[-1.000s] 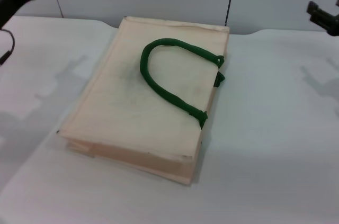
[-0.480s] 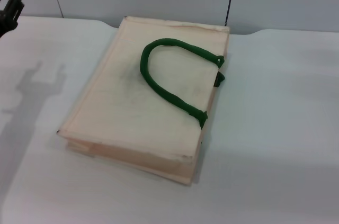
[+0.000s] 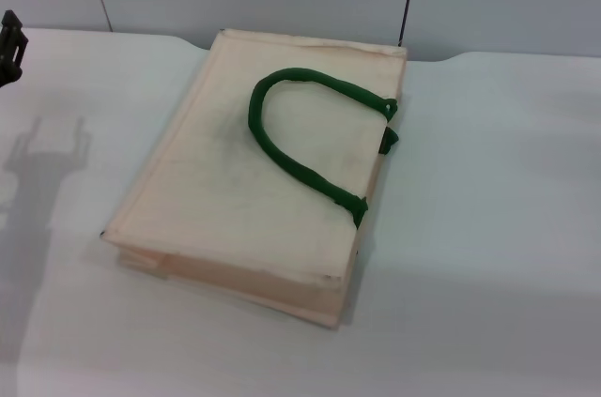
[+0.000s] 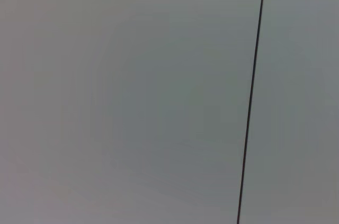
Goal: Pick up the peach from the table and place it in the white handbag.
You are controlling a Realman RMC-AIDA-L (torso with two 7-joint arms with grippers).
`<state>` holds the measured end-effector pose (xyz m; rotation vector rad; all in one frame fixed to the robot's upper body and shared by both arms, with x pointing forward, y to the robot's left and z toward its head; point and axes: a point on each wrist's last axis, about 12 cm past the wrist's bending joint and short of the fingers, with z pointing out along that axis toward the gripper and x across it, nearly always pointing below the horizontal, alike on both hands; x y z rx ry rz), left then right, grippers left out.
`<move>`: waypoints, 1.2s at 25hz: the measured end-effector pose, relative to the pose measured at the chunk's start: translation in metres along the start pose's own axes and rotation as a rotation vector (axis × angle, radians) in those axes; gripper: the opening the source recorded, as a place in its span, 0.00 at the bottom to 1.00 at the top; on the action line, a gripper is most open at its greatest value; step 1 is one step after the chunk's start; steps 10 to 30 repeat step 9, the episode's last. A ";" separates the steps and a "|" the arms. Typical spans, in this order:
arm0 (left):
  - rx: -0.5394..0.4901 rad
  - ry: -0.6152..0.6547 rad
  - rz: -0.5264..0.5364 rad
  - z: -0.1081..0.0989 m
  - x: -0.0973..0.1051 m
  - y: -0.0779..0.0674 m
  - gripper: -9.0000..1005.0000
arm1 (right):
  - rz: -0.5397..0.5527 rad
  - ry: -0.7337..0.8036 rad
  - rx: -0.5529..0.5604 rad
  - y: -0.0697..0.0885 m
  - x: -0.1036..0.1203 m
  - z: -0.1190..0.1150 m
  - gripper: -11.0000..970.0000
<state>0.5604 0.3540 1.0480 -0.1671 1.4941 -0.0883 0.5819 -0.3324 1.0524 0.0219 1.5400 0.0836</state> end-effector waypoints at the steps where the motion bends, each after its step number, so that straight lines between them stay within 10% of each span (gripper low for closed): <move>1: -0.001 0.000 -0.001 0.000 0.000 0.000 0.60 | 0.000 0.000 0.000 0.000 0.000 0.000 0.85; 30: -0.025 -0.009 -0.018 -0.001 0.000 0.003 0.60 | 0.012 0.001 0.016 -0.001 0.001 0.000 0.85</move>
